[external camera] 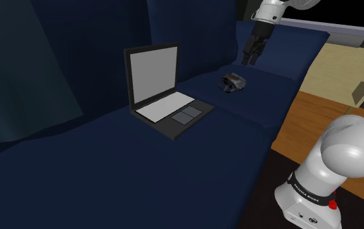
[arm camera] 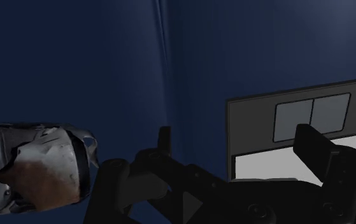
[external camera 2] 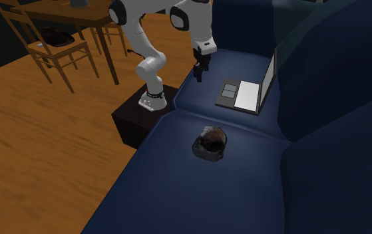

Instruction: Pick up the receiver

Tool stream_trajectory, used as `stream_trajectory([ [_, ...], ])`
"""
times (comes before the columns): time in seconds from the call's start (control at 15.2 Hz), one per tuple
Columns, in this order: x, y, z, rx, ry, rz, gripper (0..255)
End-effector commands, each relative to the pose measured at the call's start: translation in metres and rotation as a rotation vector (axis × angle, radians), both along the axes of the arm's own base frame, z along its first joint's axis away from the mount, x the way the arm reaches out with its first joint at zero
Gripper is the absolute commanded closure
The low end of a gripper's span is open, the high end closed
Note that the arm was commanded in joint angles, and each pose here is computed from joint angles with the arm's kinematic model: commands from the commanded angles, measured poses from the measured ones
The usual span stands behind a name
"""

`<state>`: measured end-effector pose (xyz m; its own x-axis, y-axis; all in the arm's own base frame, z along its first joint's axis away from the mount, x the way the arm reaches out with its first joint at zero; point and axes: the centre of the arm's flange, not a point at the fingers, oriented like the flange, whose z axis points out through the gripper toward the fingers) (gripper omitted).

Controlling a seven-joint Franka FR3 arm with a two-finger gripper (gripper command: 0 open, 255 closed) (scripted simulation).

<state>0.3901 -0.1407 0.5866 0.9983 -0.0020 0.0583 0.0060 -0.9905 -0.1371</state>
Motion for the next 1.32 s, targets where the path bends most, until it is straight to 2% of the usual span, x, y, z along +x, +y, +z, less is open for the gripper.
stream_trajectory([
  [0.0, 0.013, -0.022, -0.010, 0.001, 0.008, 0.001, 0],
  [1.25, 0.139, -0.233, -0.091, 0.015, 0.084, 0.004, 0],
])
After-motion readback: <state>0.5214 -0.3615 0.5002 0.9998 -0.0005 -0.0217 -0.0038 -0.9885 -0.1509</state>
